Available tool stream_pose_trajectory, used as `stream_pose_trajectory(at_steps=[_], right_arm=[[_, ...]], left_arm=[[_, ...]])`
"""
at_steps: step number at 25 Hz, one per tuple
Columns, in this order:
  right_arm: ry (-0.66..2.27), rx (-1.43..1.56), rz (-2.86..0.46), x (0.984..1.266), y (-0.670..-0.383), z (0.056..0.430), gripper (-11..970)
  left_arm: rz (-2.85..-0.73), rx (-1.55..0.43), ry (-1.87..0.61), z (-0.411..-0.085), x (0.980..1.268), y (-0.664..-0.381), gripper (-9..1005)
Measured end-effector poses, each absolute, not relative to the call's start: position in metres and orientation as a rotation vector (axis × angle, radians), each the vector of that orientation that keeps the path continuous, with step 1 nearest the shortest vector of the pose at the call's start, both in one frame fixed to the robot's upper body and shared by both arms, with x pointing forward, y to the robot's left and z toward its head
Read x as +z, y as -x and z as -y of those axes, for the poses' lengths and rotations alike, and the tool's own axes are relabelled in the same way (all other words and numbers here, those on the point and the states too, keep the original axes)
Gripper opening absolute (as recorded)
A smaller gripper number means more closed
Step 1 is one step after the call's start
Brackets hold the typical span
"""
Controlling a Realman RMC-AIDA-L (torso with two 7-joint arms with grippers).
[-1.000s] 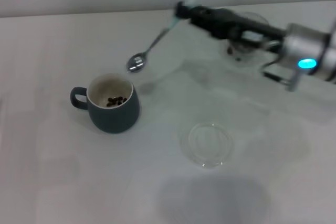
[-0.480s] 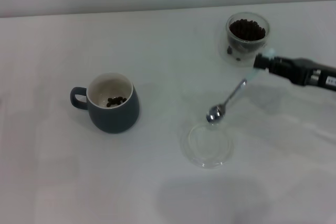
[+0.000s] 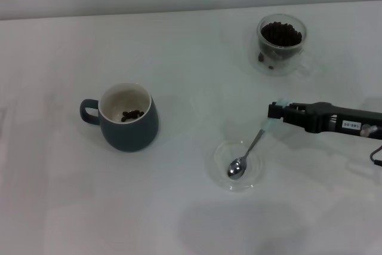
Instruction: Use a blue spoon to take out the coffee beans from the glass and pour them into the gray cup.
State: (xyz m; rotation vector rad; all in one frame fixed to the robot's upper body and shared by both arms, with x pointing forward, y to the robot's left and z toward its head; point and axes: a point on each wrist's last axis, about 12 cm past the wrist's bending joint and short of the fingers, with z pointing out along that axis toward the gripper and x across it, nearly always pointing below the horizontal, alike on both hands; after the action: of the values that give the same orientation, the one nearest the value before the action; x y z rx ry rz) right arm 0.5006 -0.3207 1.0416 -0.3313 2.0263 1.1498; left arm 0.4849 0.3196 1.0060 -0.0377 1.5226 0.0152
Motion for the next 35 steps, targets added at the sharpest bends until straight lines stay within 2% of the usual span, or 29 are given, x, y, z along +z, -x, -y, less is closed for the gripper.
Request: stream_pose_trajectory(at_steps=[21,32,35], right_arm=[[0.335,1.107,-2.082,1.032,-0.509,0.307,293],[0.329,0.988,-2.027,1.038,-0.518,0.321,663],[0.291,0.912,-1.937,1.043,-0.517,0.333,674]], left_arm=[[-1.530,0.022,0.040,-0.321,1.004,-0.482,772],[-1.531,0.020,0.043,-0.321,1.004,-0.482,771],[-1.531,0.020,0.044,-0.322,1.004,-0.482,771]])
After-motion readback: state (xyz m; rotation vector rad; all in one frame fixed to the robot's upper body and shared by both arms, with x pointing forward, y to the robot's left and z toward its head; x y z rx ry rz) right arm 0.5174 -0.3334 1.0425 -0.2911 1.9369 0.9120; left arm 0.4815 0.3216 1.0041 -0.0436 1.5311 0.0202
